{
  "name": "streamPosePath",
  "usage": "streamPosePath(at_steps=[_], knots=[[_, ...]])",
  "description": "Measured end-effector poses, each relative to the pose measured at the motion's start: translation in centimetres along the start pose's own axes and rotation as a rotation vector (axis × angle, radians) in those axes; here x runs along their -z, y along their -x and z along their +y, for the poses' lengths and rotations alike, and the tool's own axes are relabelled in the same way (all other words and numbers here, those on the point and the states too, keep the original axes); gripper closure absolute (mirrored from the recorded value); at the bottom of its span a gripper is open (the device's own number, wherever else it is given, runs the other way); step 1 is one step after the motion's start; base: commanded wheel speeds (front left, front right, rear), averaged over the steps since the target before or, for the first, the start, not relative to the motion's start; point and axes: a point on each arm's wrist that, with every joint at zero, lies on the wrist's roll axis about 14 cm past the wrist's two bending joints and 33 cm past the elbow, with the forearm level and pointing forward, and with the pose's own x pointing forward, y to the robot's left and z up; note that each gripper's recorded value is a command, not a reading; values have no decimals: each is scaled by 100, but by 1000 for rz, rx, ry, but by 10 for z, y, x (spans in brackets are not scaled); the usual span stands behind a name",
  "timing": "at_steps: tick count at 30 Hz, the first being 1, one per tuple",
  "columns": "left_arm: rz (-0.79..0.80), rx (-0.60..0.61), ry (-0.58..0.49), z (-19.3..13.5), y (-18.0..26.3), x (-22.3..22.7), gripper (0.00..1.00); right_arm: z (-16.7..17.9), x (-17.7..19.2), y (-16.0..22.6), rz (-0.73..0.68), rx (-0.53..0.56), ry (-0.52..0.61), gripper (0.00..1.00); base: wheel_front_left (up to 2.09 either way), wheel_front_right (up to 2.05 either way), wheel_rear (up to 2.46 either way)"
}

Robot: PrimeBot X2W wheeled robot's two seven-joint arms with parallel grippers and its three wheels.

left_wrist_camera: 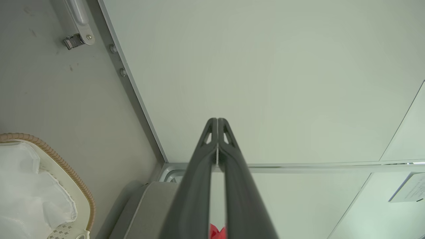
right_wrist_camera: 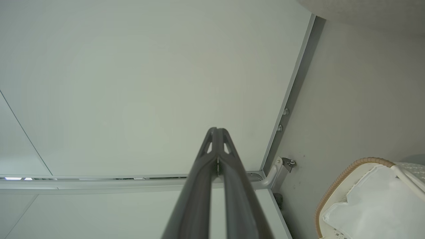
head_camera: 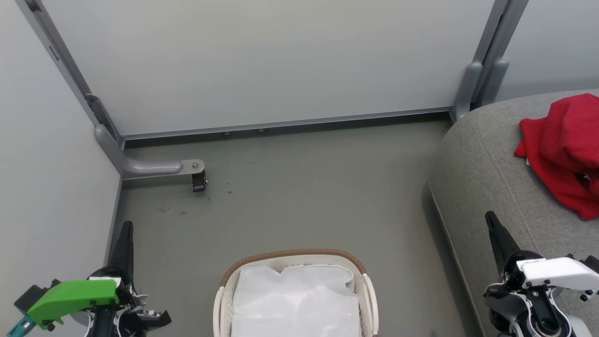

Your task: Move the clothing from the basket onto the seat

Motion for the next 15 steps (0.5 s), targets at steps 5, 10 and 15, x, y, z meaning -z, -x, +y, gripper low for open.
streamPosePath(at_steps=[5, 10, 15], knots=[[2, 8, 31, -2, 0, -1, 100, 2, -1, 0, 0, -9, -30, 100, 0, 0, 0], [3, 19, 53, -6, -1, -1, 100, 4, -2, 1, 0, -16, -56, 100, 0, 0, 0], [2, 20, 54, -6, -1, -1, 100, 4, -2, 1, 0, -16, -56, 100, 0, 0, 0]])
